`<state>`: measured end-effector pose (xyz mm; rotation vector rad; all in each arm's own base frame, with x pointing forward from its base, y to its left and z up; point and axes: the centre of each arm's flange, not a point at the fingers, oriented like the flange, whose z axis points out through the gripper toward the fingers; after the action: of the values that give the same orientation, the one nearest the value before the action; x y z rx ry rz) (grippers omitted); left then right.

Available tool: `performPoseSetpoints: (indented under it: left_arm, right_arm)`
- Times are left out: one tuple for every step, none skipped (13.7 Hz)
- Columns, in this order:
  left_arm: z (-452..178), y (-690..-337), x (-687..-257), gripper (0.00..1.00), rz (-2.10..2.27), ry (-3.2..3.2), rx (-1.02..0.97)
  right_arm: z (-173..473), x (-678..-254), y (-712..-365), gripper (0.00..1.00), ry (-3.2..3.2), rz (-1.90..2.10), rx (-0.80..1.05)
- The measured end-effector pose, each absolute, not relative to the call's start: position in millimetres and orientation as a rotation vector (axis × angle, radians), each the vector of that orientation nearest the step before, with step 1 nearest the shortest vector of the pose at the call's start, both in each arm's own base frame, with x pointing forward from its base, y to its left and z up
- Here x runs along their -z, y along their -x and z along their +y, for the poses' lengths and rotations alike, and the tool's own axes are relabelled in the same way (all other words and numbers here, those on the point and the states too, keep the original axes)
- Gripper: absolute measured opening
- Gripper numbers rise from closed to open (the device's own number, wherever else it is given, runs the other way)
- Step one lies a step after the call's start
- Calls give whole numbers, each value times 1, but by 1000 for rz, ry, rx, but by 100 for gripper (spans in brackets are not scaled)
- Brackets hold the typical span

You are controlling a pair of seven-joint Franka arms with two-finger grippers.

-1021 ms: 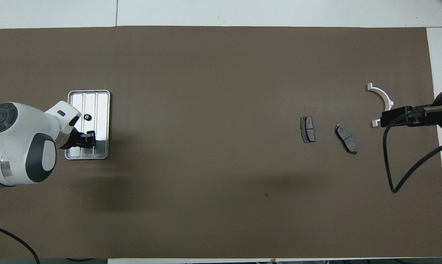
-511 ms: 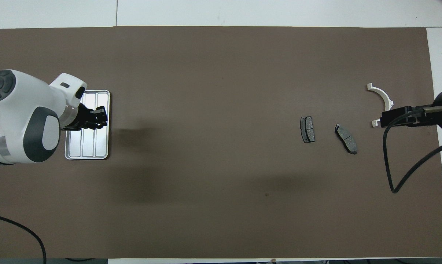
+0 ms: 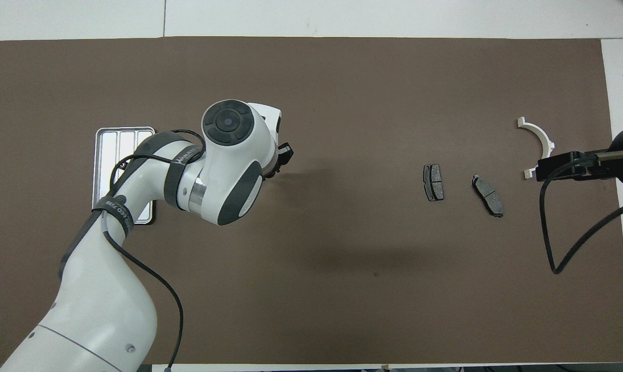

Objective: Place bearing gear from tray to pile
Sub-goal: 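Carry the bearing with the left gripper to the table center and release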

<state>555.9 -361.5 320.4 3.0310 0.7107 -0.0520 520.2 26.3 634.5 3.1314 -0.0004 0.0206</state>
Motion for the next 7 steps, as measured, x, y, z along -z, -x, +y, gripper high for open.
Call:
performPoseSetpoints:
  left_arm:
    - [-363, -558, -320, 35, 718, -3018, 33]
    - [-362, -560, -322, 35, 723, -3009, 20]
    - [-362, -560, -323, 35, 725, -3008, 18]
    - [-362, -559, -322, 35, 724, -3010, 21]
    - [-364, -557, -319, 35, 719, -3016, 27]
    - [-366, -553, -315, 35, 712, -3022, 34]
    - [-368, -549, -310, 35, 705, -3027, 38]
  right_arm:
    - [26, -634, -520, 100, -3131, 0, -21]
    - [26, -635, -520, 100, -3131, 0, -20]
    - [26, -635, -520, 100, -3131, 0, -20]
    - [26, -635, -520, 100, -3131, 0, -20]
    - [26, -635, -520, 100, -3131, 0, -20]
    - [26, -635, -520, 100, -3131, 0, -20]
    - [26, -634, -520, 100, -3131, 0, -19]
